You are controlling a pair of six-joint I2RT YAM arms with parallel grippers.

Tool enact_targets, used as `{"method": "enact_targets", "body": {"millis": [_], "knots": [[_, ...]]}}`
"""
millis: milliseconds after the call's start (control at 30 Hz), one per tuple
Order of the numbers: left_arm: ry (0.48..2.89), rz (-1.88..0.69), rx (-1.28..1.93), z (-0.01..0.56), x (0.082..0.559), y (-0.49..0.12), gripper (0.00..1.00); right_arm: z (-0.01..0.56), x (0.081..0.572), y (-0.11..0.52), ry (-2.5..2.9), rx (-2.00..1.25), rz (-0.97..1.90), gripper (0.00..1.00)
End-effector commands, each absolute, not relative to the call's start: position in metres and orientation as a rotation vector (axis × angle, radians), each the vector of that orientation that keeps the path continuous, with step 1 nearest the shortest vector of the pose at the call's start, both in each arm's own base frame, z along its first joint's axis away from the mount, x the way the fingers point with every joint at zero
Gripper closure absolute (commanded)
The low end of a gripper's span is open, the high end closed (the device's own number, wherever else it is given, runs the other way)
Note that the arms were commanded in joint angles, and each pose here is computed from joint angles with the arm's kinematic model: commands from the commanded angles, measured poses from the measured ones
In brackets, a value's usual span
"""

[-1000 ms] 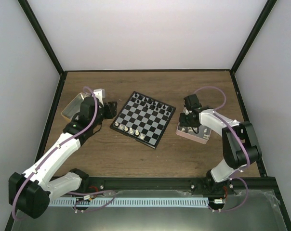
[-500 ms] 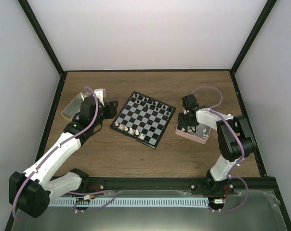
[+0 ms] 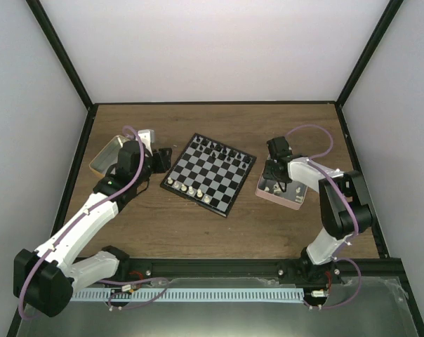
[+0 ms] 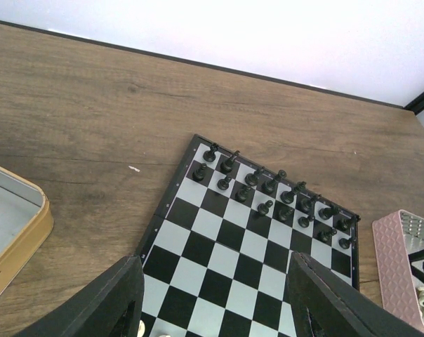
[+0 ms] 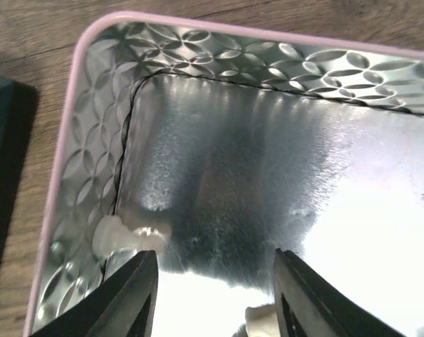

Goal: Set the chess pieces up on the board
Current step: Adjust the chess piece in the storage box.

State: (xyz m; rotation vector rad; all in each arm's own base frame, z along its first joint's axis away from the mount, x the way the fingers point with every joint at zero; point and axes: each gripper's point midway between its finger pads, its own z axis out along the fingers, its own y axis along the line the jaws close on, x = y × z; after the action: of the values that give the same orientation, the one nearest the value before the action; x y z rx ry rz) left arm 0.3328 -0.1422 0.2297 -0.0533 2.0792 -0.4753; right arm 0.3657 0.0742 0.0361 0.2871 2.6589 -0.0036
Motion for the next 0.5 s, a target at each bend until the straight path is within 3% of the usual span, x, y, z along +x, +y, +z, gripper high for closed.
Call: {"method": "enact_targets", "body": {"millis": [0,233,467], "knots": [[2.070,-0.471,-0.052,0.230,0.334,-0.141,0.42,0.056,0.355,0.069,2.656,0.327,0.003,0.51],[2.072,-0.485,-0.048,0.229,0.335,-0.143,0.42,0.054,0.350,0.075,2.643,0.396,0.087,0.47],[2.075,-0.484,-0.054,0.227,0.333,-0.142,0.42,0.065,0.373,0.092,2.481,0.682,0.402,0.62]]}}
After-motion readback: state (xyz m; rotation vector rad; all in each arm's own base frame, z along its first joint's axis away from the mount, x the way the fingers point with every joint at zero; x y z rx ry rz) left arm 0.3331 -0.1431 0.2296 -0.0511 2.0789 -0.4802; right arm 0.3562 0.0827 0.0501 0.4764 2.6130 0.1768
